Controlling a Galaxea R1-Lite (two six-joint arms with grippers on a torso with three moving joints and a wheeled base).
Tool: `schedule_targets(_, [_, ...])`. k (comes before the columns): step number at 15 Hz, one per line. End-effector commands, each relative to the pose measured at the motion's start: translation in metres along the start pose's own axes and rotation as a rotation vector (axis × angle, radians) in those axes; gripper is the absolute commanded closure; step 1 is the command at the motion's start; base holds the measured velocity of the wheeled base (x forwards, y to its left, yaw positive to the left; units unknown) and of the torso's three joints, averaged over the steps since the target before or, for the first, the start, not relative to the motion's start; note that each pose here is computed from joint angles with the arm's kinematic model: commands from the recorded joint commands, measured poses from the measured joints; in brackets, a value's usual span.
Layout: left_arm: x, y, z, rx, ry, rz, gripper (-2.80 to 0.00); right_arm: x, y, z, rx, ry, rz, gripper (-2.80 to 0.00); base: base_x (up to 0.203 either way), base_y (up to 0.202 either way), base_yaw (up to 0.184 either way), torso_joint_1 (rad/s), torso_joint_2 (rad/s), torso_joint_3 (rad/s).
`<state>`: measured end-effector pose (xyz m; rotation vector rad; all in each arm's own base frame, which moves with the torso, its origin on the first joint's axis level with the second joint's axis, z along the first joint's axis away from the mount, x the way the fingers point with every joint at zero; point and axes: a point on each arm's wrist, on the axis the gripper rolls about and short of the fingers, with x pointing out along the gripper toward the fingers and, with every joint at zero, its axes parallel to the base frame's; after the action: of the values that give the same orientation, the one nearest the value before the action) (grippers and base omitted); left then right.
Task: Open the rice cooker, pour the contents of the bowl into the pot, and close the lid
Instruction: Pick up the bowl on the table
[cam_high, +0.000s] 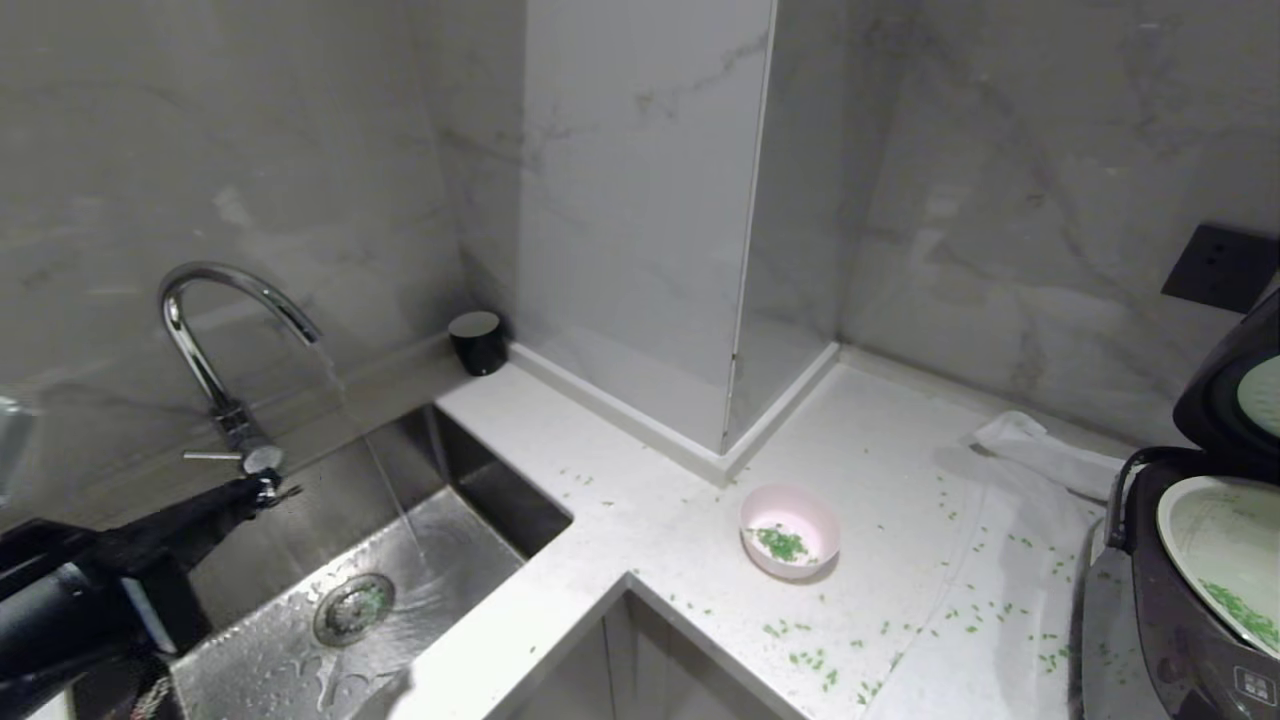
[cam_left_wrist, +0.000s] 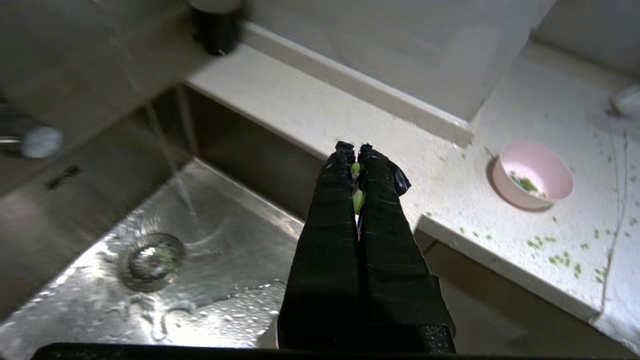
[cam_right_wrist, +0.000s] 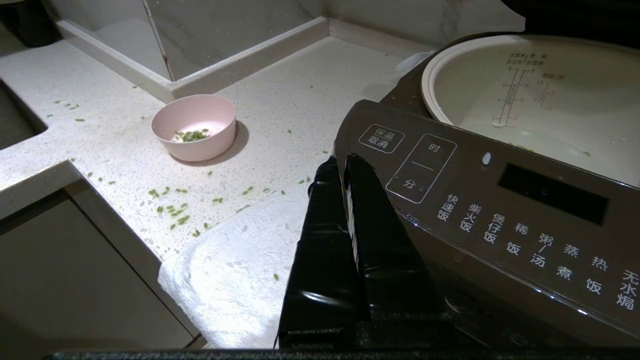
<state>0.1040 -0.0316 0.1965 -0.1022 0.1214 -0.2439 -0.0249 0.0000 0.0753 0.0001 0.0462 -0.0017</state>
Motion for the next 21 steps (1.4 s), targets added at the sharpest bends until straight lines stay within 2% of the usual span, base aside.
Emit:
schedule_targets(1, [-0.069, 0.006, 0.011, 0.012, -0.188, 0.069, 0.0, 0.0, 0.0, 0.0, -0.003, 0.001, 0.0, 0.0, 0.0, 0.0, 0.0, 0.0, 0.0, 0.0])
schedule_targets(4, [-0.119, 0.005, 0.002, 0.075, -0.298, 0.171, 0.0, -0.001, 0.0, 0.001, -0.021, 0.002, -0.004, 0.0, 0.0, 0.0, 0.0, 0.0, 0.0, 0.0])
schedule_targets(5, [-0.13, 0.003, -0.005, 0.115, -0.314, 0.211, 0.0, -0.002, 0.0, 0.008, -0.035, -0.007, -0.001, 0.0, 0.0, 0.0, 0.0, 0.0, 0.0, 0.0])
schedule_targets(6, [-0.137, 0.002, -0.011, 0.143, -0.316, 0.286, 0.0, -0.001, 0.0, 0.018, -0.036, 0.011, 0.006, 0.0, 0.0, 0.0, 0.0, 0.0, 0.0, 0.0])
schedule_targets(8, [-0.142, 0.002, -0.029, 0.159, -0.317, 0.336, 0.0, 0.009, 0.001, 0.043, -0.016, 0.088, 0.032, 0.0, 0.0, 0.0, 0.0, 0.0, 0.0, 0.0])
schedule_targets(10, [-0.135, 0.006, -0.055, 0.16, -0.239, 0.344, 0.0, 0.031, 0.002, 0.073, 0.035, 0.195, 0.07, 0.0, 0.0, 0.0, 0.0, 0.0, 0.0, 0.0])
schedule_targets(13, [-0.133, 0.008, -0.089, 0.162, -0.194, 0.309, 0.0, 0.083, 0.004, 0.12, 0.119, 0.335, 0.175, 0.0, 0.0, 0.0, 0.0, 0.0, 0.0, 0.0])
schedule_targets(15, [-0.131, 0.01, -0.109, 0.162, -0.158, 0.286, 0.0, 0.129, 0.008, 0.136, 0.157, 0.45, 0.241, 0.0, 0.0, 0.0, 0.0, 0.0, 0.0, 0.0])
schedule_targets(17, [-0.124, 0.013, -0.125, 0.152, -0.089, 0.279, 0.0, 0.176, 0.015, 0.139, 0.173, 0.564, 0.292, 0.0, 0.0, 0.0, 0.0, 0.0, 0.0, 0.0])
schedule_targets(21, [-0.12, 0.014, -0.133, 0.144, -0.056, 0.25, 0.0, 0.246, 0.051, 0.124, 0.159, 0.777, 0.418, 0.0, 0.0, 0.0, 0.0, 0.0, 0.0, 0.0])
